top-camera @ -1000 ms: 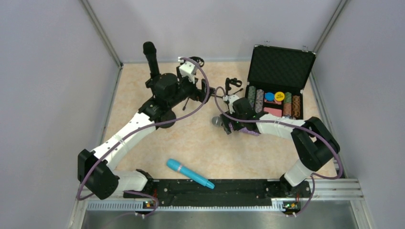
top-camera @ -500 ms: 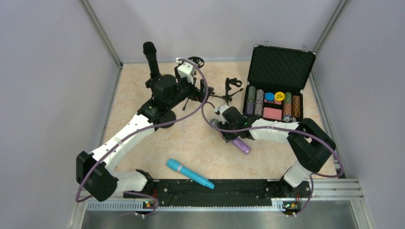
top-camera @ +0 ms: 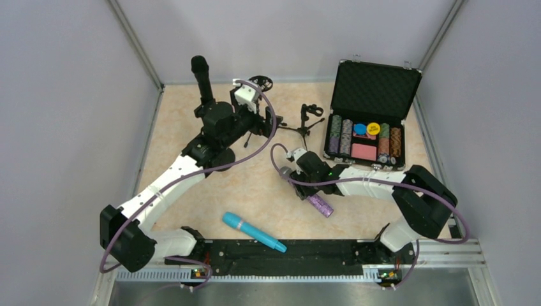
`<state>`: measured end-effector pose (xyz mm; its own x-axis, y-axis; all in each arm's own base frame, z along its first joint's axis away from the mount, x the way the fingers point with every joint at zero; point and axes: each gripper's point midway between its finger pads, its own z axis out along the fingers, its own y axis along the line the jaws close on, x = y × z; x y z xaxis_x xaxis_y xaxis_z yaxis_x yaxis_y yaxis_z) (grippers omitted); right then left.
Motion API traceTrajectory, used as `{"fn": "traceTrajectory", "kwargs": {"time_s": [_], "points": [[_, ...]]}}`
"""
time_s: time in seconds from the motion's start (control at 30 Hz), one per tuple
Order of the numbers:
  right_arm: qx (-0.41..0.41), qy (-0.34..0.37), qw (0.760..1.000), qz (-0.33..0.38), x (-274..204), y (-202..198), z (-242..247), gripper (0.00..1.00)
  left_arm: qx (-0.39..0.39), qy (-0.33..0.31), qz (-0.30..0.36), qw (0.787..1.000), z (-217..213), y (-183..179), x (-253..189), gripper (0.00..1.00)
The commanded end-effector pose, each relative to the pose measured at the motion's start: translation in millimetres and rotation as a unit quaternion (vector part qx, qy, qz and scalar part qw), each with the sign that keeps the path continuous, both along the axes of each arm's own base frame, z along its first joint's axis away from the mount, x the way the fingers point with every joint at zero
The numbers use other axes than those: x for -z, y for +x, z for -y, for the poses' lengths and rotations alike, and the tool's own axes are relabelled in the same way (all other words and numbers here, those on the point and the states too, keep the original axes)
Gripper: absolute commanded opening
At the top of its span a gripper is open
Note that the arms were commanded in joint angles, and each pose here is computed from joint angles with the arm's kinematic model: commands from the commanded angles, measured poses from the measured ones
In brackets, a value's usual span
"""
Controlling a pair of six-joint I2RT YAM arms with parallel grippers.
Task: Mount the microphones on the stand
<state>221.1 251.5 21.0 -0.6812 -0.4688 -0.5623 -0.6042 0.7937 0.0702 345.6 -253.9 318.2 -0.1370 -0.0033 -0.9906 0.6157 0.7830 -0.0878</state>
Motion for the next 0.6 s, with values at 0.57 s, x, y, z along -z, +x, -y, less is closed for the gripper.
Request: {"fn": "traceTrajectory", "kwargs": {"time_s": [0.57], "points": [[0.075, 0.214, 0.965, 0.132, -130.3, 22.5, 8.8, 0.99, 0.001, 0.001, 0.062, 0.998, -10.6, -10.9, -26.8, 0.99]]}}
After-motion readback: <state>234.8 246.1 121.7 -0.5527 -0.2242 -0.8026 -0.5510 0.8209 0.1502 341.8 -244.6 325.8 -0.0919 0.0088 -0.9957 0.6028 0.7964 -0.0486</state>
